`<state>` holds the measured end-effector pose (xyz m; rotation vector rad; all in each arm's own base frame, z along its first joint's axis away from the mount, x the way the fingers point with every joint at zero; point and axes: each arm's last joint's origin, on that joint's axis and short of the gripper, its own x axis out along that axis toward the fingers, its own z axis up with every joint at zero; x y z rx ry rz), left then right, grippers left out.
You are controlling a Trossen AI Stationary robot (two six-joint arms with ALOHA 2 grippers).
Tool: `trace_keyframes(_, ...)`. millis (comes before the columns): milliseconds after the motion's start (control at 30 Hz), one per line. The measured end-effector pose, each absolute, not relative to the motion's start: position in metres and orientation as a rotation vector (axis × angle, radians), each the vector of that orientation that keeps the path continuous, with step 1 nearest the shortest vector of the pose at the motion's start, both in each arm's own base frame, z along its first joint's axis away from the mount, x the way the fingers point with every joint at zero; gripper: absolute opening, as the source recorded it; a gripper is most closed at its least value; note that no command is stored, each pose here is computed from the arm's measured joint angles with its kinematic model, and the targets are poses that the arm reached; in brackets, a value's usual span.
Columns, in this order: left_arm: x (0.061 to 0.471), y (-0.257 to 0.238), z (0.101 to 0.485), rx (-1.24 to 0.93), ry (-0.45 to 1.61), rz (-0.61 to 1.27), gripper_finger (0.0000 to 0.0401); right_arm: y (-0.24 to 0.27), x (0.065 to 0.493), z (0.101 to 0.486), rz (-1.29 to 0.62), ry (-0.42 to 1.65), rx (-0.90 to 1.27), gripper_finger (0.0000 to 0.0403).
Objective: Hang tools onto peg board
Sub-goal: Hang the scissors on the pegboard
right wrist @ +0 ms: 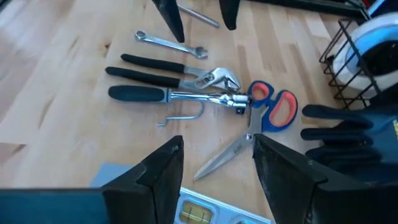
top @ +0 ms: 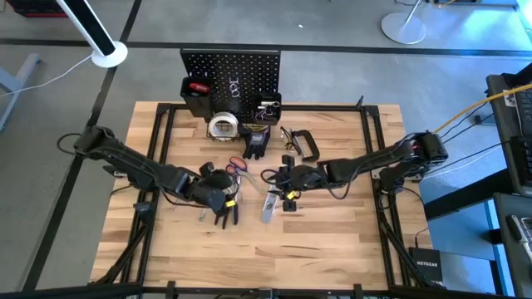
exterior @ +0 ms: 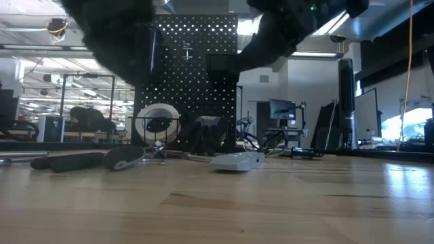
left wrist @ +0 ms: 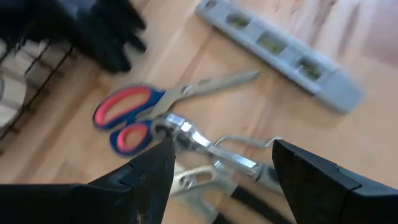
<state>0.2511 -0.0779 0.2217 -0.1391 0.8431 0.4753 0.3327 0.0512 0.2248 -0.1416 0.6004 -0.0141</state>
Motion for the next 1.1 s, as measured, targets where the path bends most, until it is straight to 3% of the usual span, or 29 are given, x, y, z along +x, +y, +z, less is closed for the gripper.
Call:
trace_keyframes(467, 0.228, -0.069, 0.167, -0.234, 0.828, 0.564, 0.0254, 0.051, 0.361, 0.202, -0.043, 0.493, -0.091, 0.0195)
trace_keyframes(800, 0.227, -0.071, 0.166, -0.222, 0.836, 0.559, 0.0254, 0.018, 0.412, 0.197, -0.201, 0.671, 0.045, 0.0195)
trace_keyframes(1100, 0.225, -0.076, 0.166, -0.217, 0.836, 0.539, 0.0254, 0.007, 0.437, 0.169, -0.276, 0.812, 0.144, 0.0195)
